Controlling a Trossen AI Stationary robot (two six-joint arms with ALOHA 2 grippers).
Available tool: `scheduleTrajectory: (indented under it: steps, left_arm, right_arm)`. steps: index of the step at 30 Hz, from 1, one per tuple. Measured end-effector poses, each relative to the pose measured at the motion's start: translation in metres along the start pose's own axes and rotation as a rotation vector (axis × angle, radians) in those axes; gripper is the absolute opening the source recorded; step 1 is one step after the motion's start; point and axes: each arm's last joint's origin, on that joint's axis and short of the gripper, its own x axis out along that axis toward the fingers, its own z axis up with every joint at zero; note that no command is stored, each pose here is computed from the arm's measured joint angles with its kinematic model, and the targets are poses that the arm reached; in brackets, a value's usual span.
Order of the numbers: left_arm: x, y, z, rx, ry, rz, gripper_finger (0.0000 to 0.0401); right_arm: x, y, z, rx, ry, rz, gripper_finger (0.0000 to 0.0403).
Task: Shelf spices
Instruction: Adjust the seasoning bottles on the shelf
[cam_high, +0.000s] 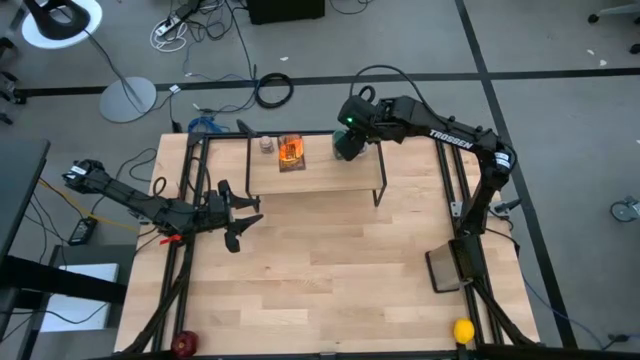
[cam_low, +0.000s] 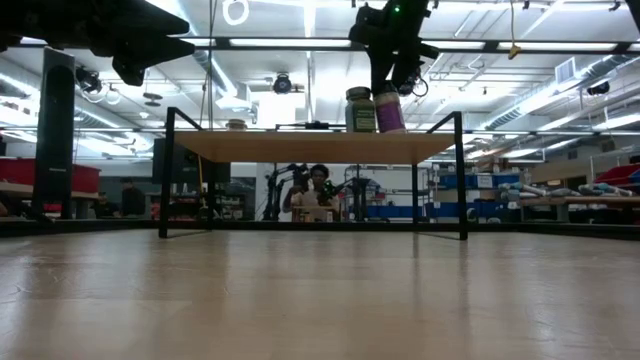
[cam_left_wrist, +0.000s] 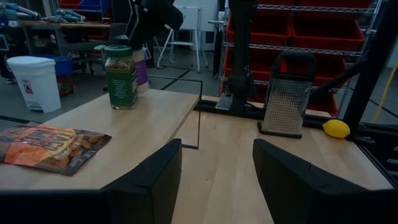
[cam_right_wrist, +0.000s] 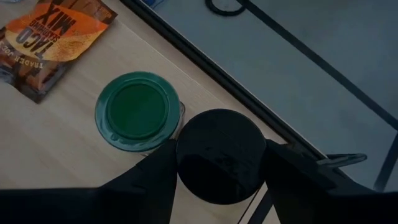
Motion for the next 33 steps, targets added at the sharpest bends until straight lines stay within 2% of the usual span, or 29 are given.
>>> scheduleTrajectory:
  steps: [20,33]
  left_arm:
    - [0.0,-0.0007,-0.0002,0.001,0.003,-0.026,0.0202]
    - [0.0,-0.0007,-0.0001,0.004,0.003,-0.025,0.0202]
  right_arm:
    - [0.0,0.0,0.0,0.0,-0.001,-0.001,0.0229]
    - [-0.0008,-0.0008,-0.0016,-0.044,0.018,-0.004,0.0242]
